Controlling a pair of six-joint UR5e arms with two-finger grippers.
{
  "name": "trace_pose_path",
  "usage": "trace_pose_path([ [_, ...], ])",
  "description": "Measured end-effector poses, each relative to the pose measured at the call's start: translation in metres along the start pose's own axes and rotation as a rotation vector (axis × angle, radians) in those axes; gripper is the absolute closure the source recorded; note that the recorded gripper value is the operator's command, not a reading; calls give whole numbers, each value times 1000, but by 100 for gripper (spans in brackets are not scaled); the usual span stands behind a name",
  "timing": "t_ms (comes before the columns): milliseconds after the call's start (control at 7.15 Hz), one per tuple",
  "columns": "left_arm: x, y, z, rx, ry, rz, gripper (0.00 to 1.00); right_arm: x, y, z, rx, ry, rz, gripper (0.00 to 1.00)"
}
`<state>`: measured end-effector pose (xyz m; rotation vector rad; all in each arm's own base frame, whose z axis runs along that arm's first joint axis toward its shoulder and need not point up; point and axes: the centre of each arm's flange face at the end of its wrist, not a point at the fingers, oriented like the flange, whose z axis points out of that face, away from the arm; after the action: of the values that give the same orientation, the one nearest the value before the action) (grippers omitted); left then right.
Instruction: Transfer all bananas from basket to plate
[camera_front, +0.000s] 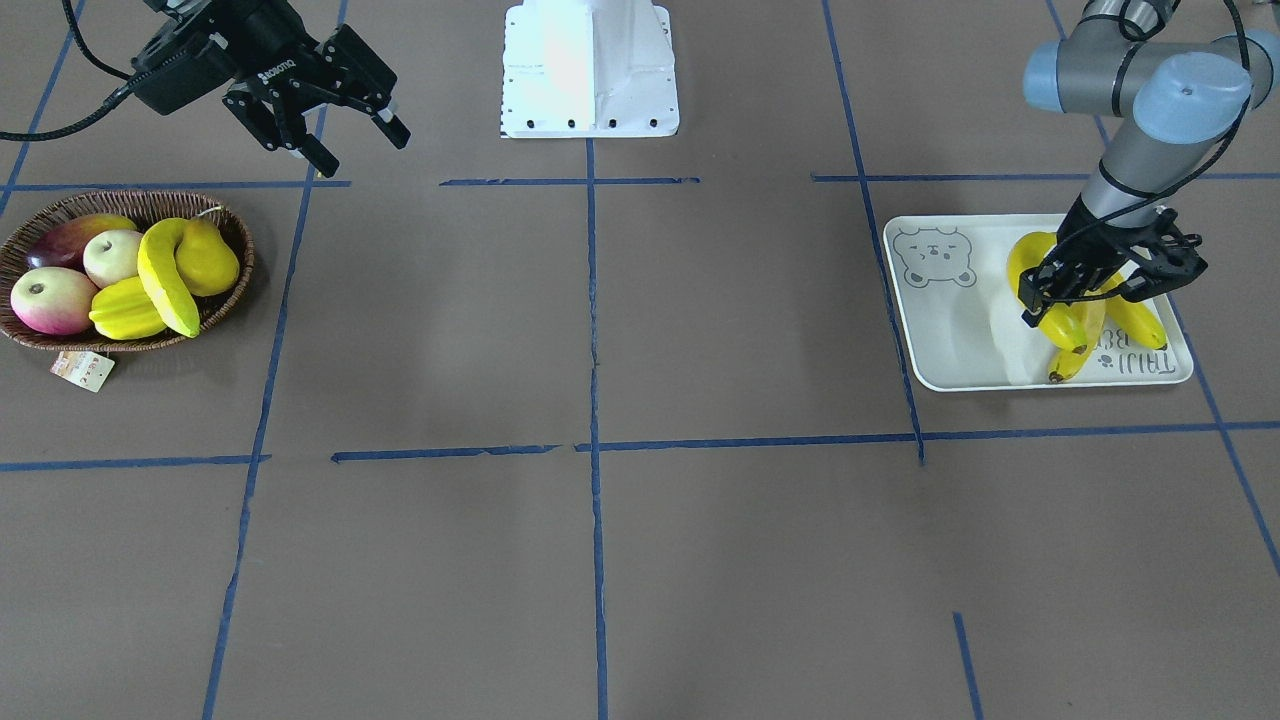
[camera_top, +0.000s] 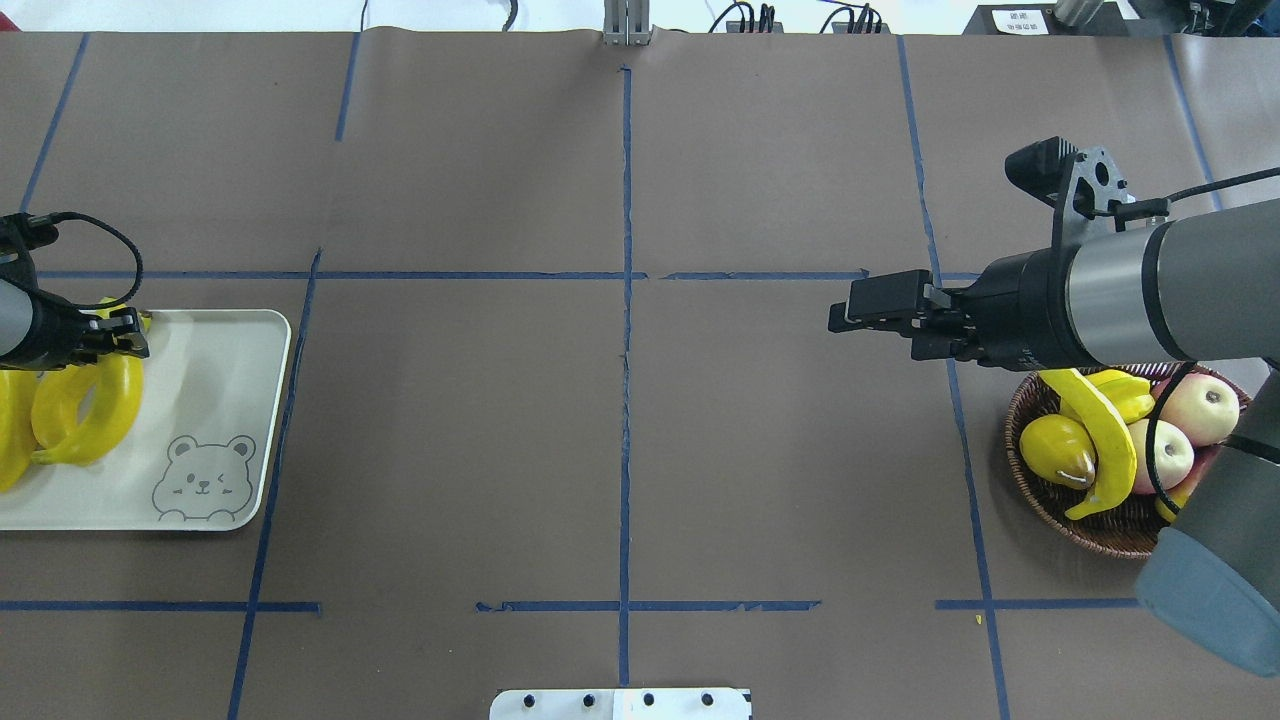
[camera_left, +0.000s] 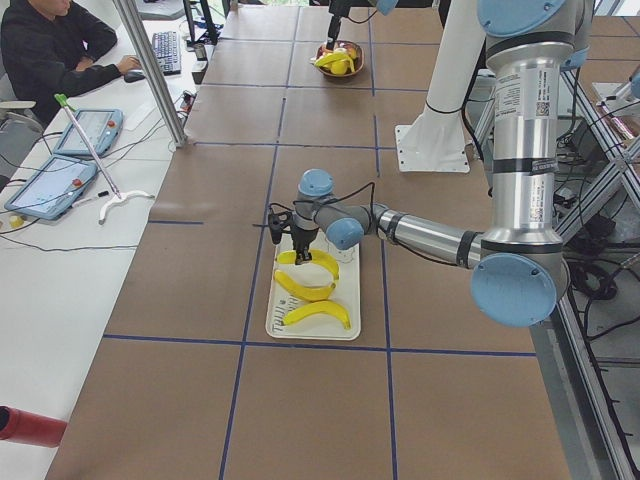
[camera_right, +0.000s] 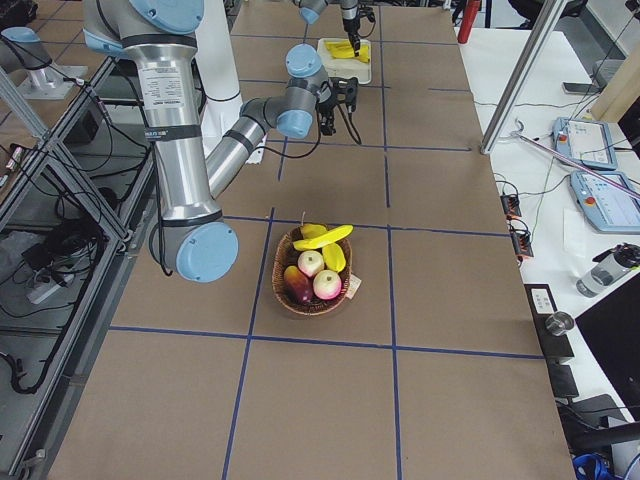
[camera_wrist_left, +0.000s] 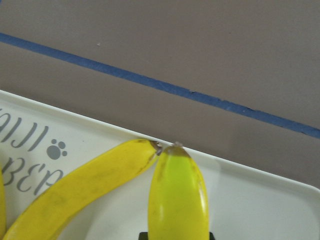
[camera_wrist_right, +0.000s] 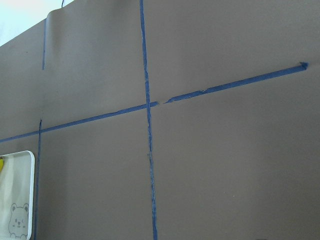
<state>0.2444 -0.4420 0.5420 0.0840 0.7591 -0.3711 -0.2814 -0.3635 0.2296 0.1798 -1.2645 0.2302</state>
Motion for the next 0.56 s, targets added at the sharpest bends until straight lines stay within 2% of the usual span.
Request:
trace_pose_path([
  [140,1,8,6,-16,-5,12,92,4,0,1,-1,9,3,0],
  [280,5,19,12,-36,-9,30,29,8,0,1,-1,16,6,0],
  [420,6,29,18,-53,-16,44,1,10,0,1,-2,19,8,0],
  [560,5,35,21,-62,-22,53,0,10,0,1,-2,20,8,0],
])
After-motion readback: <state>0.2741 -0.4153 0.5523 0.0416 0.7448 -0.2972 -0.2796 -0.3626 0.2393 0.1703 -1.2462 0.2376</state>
